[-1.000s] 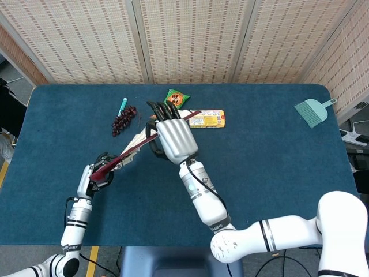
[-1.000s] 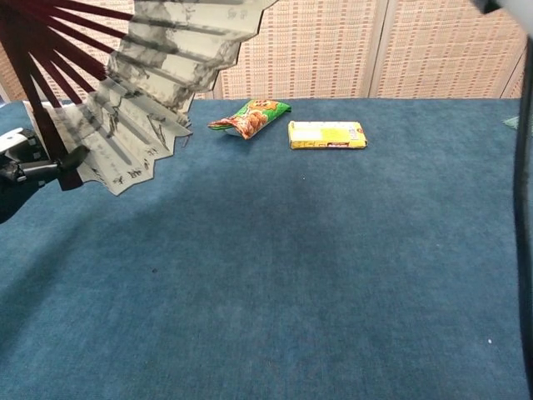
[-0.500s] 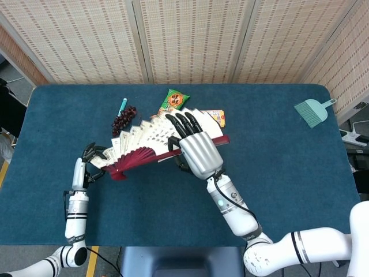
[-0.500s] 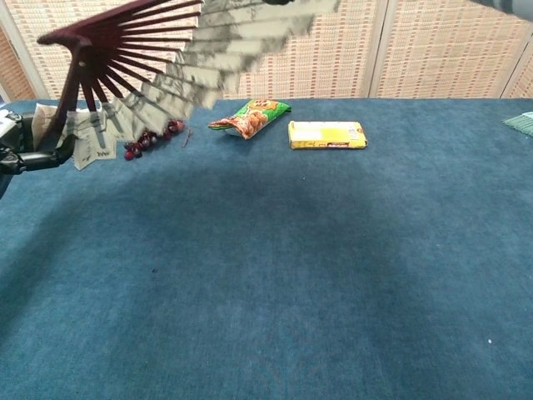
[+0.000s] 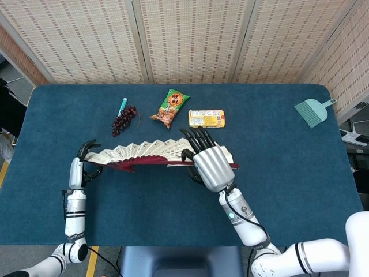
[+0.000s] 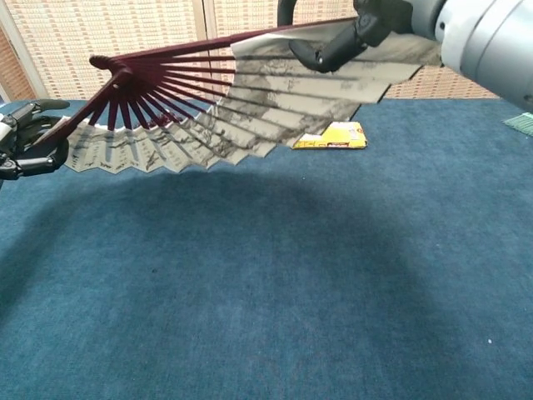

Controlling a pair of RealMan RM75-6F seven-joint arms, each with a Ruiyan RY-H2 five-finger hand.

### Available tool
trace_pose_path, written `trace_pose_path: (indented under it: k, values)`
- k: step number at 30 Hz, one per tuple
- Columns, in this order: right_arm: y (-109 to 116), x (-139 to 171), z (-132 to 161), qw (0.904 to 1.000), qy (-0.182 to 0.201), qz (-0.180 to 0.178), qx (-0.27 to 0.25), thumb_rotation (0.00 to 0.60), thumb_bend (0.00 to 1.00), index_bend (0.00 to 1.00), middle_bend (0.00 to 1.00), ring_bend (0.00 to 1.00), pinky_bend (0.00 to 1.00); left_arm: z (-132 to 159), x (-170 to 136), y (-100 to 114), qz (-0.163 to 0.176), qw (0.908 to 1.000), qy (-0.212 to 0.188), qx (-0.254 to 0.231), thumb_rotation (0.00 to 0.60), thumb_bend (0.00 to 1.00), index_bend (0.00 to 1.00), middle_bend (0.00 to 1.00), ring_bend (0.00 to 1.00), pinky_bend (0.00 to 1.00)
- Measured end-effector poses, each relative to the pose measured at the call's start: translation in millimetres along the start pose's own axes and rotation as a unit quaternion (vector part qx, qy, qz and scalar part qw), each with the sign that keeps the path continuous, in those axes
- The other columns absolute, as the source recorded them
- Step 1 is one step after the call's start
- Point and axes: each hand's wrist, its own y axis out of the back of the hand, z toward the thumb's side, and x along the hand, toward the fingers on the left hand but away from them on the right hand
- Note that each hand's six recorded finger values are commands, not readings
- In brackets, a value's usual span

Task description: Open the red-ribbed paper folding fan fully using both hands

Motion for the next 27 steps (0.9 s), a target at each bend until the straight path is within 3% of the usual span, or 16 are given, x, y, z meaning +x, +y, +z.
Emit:
trace_pose_path:
  k: [4, 10, 14, 17, 21, 27]
  values:
    - [-16, 16, -4, 1.0000, 0.003, 0.003, 0.008, 0.600, 0.51, 0.38, 0.05, 0.00, 0.00, -7, -2, -2, -0.005, 0.9998, -0.004, 0.017, 0.600, 0.54, 0.10, 0.22, 0.08, 0.11]
    - [-35, 40, -7, 0.9997, 0.015, 0.011, 0.015, 0.600, 0.51, 0.19, 0.04, 0.00, 0.00, -16, -12, -6, -0.038, 0.9978, -0.015, 0.052, 0.600, 0.53, 0.01, 0.15, 0.03, 0.10]
    - [-41, 57, -6, 0.9993, 0.025, 0.019, 0.017, 0.600, 0.51, 0.15, 0.03, 0.00, 0.00, -22, -18, -5, -0.050, 0.9952, -0.018, 0.082, 0.600, 0.50, 0.00, 0.03, 0.00, 0.08]
    - [-44, 72, -6, 0.9989, 0.031, 0.027, 0.024, 0.600, 0.51, 0.14, 0.03, 0.00, 0.00, -29, -21, -4, -0.063, 0.9899, -0.017, 0.126, 0.600, 0.48, 0.00, 0.00, 0.00, 0.05]
    - [-53, 93, -11, 0.9973, 0.033, 0.051, 0.040, 0.600, 0.51, 0.11, 0.01, 0.00, 0.00, -40, -27, -4, -0.093, 0.9725, -0.021, 0.212, 0.600, 0.48, 0.00, 0.00, 0.00, 0.03]
    - [-60, 119, -19, 0.9927, 0.041, 0.082, 0.078, 0.600, 0.51, 0.06, 0.00, 0.00, 0.00, -57, -38, -3, -0.145, 0.9298, -0.035, 0.336, 0.600, 0.47, 0.00, 0.00, 0.00, 0.01]
